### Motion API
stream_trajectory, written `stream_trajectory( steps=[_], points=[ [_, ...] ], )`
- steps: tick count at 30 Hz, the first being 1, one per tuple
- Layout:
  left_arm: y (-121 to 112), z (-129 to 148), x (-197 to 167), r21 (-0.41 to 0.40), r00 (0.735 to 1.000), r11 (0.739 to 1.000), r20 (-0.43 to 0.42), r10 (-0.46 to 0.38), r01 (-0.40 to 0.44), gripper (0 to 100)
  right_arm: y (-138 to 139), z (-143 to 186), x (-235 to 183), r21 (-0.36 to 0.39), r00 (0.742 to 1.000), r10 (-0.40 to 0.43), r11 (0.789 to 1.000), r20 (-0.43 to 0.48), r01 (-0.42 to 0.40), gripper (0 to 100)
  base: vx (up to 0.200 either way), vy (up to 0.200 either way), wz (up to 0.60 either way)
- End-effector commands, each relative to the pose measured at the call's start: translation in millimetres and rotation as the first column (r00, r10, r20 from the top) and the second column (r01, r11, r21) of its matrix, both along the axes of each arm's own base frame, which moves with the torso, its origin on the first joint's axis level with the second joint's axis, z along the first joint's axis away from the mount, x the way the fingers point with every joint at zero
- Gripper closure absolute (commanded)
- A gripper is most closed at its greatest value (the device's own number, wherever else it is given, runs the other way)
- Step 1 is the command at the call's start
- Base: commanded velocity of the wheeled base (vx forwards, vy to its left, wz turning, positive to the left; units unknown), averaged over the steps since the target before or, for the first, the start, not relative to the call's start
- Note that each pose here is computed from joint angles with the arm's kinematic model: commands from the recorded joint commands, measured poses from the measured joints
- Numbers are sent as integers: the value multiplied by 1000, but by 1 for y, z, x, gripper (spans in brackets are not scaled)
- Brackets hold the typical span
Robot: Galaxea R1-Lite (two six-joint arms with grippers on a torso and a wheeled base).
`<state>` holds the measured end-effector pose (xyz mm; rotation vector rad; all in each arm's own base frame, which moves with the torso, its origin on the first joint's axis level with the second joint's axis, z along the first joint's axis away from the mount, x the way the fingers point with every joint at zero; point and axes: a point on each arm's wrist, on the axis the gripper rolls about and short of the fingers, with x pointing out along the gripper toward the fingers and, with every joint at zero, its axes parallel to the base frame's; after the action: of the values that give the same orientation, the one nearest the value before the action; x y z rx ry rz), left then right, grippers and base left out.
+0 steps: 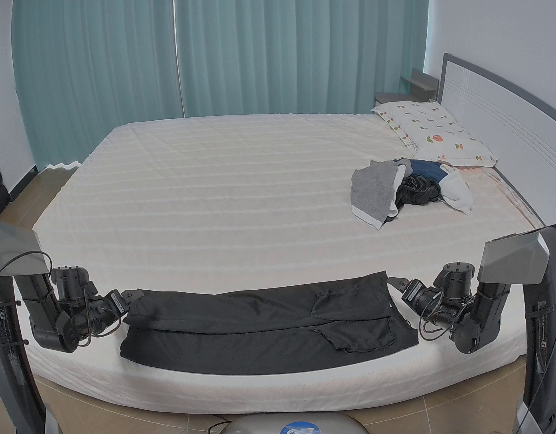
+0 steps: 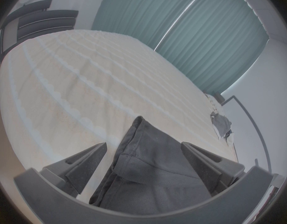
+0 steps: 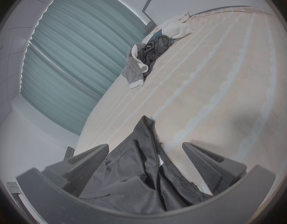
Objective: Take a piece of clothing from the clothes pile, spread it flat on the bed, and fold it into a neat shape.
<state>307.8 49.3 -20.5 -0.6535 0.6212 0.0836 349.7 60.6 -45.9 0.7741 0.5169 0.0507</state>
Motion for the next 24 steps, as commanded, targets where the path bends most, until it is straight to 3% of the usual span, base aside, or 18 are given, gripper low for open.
stream_trajectory(
  steps=[1, 5, 14, 22, 24],
  points=[
    [-5, 30, 32, 113, 994, 990, 56, -96, 89, 0, 5, -7, -3, -4, 1000, 16, 1000, -23, -16, 0, 0, 0, 0],
    [-13, 23, 33, 113, 991, 984, -34, -133, 136, 0, 5, -9, -3, -4, 999, 19, 1000, -26, -19, 0, 0, 0, 0],
    [-15, -5, 36, 182, 980, 965, -108, -168, 186, 0, 11, -12, -5, -8, 998, 38, 999, -41, -38, 0, 0, 0, 0],
    [-15, -8, 35, 192, 978, 963, -120, -168, 189, 0, 12, -14, -6, -10, 998, 40, 999, -50, -40, 0, 0, 0, 0],
    [-14, -9, 35, 235, 978, 953, -131, -163, 190, 0, 12, -15, -6, -12, 998, 42, 999, -53, -43, 0, 0, 0, 0]
  ],
)
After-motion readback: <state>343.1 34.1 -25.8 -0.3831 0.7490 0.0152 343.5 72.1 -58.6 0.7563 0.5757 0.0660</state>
